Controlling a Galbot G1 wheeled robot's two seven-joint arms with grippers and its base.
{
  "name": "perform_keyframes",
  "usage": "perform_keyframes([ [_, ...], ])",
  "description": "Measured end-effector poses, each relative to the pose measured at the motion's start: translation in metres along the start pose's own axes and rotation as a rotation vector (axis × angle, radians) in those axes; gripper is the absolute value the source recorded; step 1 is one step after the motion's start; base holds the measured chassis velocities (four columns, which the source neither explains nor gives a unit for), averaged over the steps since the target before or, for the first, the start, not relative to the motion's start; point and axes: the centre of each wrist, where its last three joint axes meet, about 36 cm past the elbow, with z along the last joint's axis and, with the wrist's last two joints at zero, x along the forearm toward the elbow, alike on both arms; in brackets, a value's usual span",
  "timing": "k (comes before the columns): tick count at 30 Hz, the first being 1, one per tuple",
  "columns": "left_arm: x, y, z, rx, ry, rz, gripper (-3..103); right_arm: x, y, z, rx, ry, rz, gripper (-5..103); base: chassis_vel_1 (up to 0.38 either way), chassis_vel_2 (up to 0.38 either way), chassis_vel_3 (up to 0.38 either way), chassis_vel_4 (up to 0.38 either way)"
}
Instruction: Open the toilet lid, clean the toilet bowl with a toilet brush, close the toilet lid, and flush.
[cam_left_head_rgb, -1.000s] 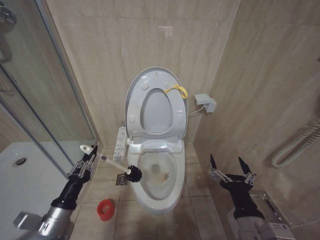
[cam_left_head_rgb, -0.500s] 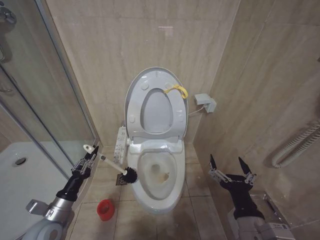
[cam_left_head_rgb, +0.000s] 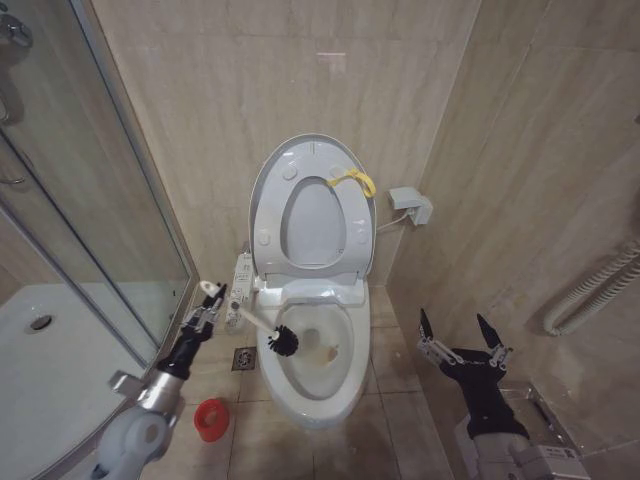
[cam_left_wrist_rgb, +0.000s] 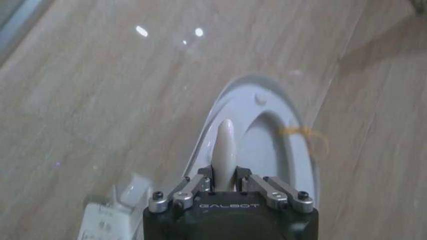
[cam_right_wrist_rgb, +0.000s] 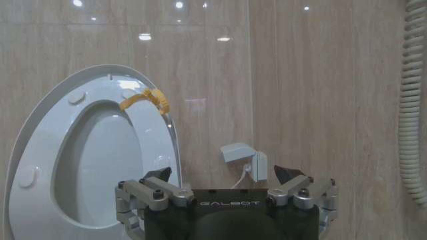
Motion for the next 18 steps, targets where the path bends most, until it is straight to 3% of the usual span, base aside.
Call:
perform_keyframes([
  [8, -0.023, 0.016, 0.037, -0.022, 0.05, 0.021, 20, 0.0, 0.0, 0.0, 0.0, 0.0, 0.0, 100, 0.0, 0.0, 0.0, 0.0],
  [18, -0.058, 0.027, 0.076, -0.108, 0.128, 0.09, 20, 0.0, 0.0, 0.0, 0.0, 0.0, 0.0, 100, 0.0, 0.0, 0.0, 0.0],
])
